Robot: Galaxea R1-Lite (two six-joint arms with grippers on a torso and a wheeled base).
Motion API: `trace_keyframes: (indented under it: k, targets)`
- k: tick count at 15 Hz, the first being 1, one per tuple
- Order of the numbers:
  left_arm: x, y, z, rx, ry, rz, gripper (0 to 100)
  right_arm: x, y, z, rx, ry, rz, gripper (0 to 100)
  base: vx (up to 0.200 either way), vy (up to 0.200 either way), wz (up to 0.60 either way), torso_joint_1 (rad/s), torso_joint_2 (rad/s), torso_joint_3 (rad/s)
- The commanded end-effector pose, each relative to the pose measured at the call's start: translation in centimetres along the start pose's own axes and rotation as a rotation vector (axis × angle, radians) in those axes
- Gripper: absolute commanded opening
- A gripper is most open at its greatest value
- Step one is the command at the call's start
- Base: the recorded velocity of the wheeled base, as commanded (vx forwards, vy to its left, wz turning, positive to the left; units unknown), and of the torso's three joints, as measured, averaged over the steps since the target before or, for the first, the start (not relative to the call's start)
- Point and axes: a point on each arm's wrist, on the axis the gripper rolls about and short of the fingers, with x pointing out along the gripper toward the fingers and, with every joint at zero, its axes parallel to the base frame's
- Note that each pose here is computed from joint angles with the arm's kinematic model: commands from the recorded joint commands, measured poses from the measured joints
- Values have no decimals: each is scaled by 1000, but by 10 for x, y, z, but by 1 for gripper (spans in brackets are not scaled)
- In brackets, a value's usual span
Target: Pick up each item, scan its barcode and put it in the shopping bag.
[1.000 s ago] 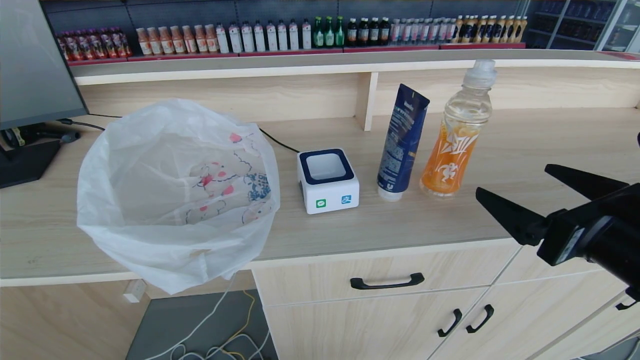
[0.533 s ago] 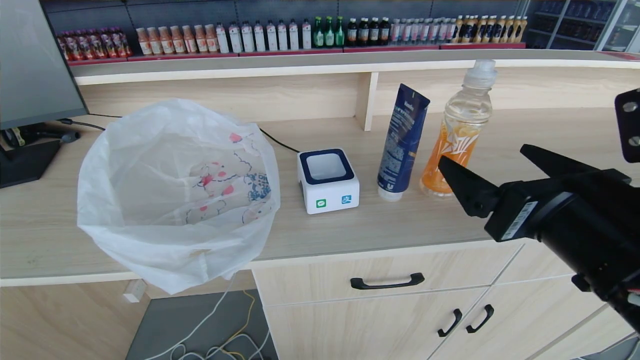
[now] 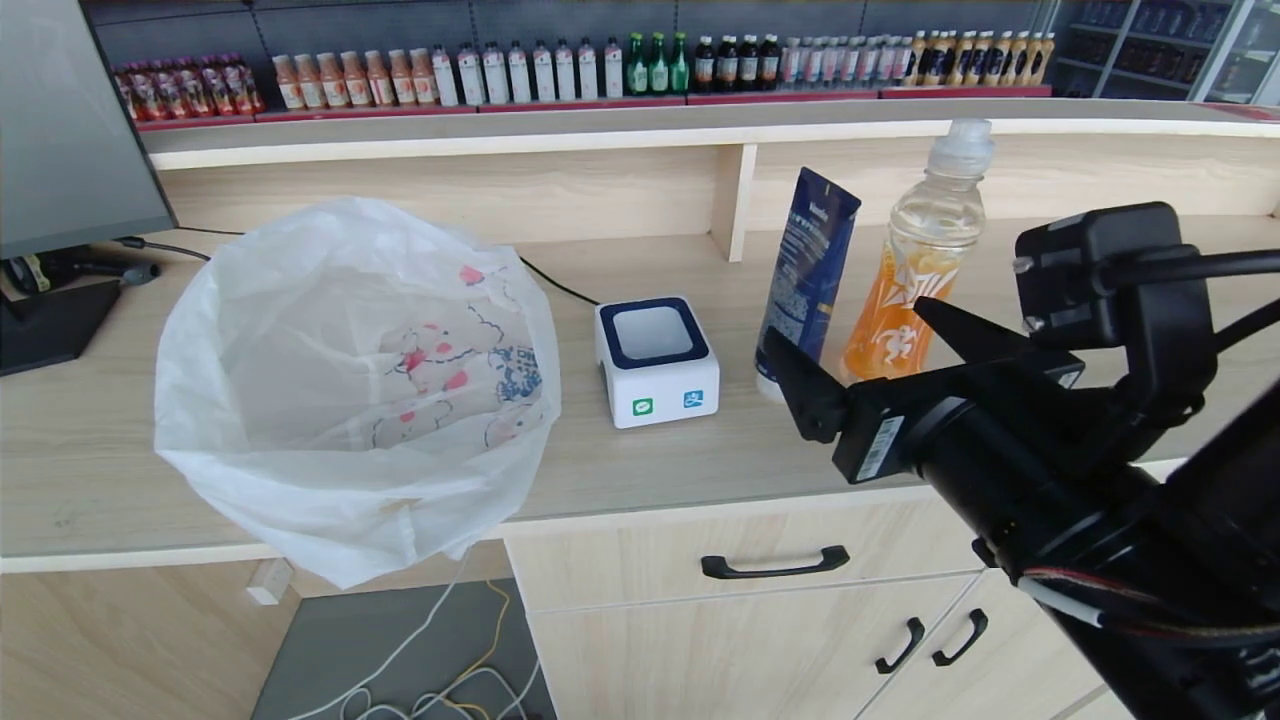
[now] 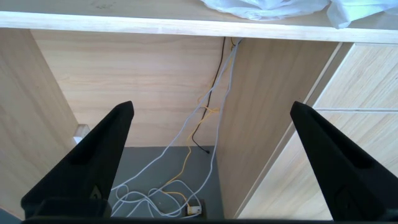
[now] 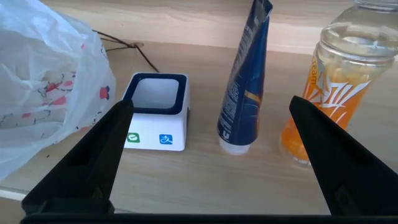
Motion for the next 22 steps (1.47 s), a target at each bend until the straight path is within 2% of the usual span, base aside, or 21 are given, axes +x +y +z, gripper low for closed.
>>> trace_keyframes:
  k: [1,4,9,10,16,22]
  targets:
    - [0,0,0,-1,0,0,100,7,4,-9,-18,24,1,100,0,0,0,0,0,0]
    - [0,0,0,-1,0,0,100,22,4,-13,59,5,-37,100,0,0,0,0,0,0]
    - [0,0,0,-1,0,0,100,55,3,-9,74,-46,-38,100,0,0,0,0,0,0]
    - [0,0,0,-1,0,0,100,64,9,-10,82,-55,-32,100,0,0,0,0,0,0]
    - [0,0,0,-1,0,0,100,74,12,-15,79,-48,-35,100,0,0,0,0,0,0]
    - [0,0,0,-1,0,0,100,82,-5,-17,65,-49,-77,100,0,0,0,0,0,0]
